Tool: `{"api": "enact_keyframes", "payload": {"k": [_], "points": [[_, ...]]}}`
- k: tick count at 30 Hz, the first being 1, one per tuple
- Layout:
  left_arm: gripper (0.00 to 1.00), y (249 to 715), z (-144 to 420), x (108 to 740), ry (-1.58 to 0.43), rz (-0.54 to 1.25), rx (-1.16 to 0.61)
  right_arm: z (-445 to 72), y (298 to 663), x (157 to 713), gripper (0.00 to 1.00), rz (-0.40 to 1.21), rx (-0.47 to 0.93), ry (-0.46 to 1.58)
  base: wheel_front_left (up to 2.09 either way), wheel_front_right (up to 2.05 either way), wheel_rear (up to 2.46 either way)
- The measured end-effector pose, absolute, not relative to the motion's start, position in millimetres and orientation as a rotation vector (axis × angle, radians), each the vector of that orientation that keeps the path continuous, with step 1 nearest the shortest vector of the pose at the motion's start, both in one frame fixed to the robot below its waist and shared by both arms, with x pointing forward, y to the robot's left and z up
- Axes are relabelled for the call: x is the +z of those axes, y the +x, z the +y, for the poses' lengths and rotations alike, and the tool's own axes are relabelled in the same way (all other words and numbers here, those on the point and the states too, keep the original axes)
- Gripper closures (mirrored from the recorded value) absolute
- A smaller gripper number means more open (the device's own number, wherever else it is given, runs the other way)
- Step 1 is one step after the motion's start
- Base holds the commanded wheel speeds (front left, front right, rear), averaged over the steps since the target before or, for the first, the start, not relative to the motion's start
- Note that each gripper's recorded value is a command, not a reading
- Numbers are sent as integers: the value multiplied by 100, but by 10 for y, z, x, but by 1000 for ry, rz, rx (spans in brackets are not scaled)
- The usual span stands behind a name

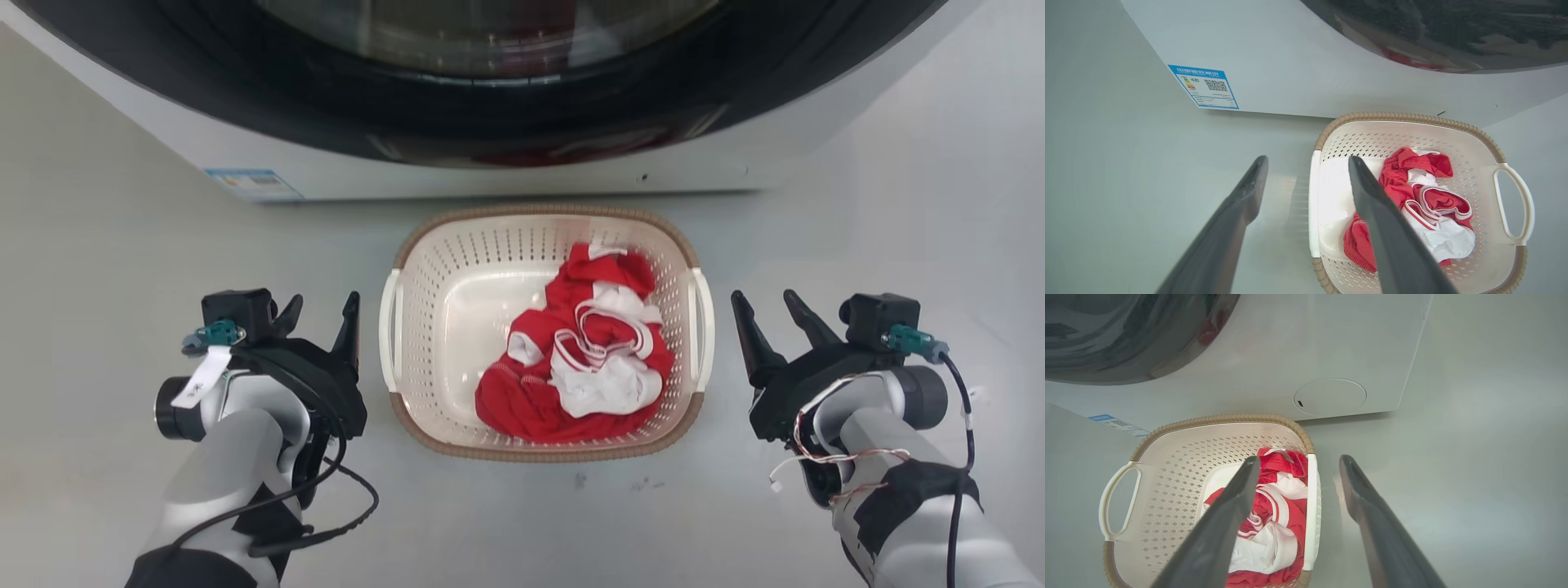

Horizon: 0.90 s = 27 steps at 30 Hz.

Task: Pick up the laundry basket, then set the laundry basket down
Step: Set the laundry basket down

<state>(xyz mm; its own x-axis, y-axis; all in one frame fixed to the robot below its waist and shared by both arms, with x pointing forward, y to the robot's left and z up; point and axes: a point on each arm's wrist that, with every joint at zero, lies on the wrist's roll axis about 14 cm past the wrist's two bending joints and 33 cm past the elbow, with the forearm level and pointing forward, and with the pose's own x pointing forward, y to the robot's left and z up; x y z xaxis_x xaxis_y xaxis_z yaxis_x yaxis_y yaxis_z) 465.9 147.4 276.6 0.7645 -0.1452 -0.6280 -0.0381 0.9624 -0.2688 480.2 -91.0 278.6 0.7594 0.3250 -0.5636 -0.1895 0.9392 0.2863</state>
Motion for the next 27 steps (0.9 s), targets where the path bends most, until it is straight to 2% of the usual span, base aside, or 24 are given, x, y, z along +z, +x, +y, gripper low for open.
{"api": "enact_keyframes", "payload": {"k": [12,27], "points": [[0,4649,1459,3428,-251,522,-99,-946,4746,3475,0,473,254,246,0,0,0],[0,4373,1445,4356,-225,225,-110,-1078,4499,4450,0,186,232,180,0,0,0]]}}
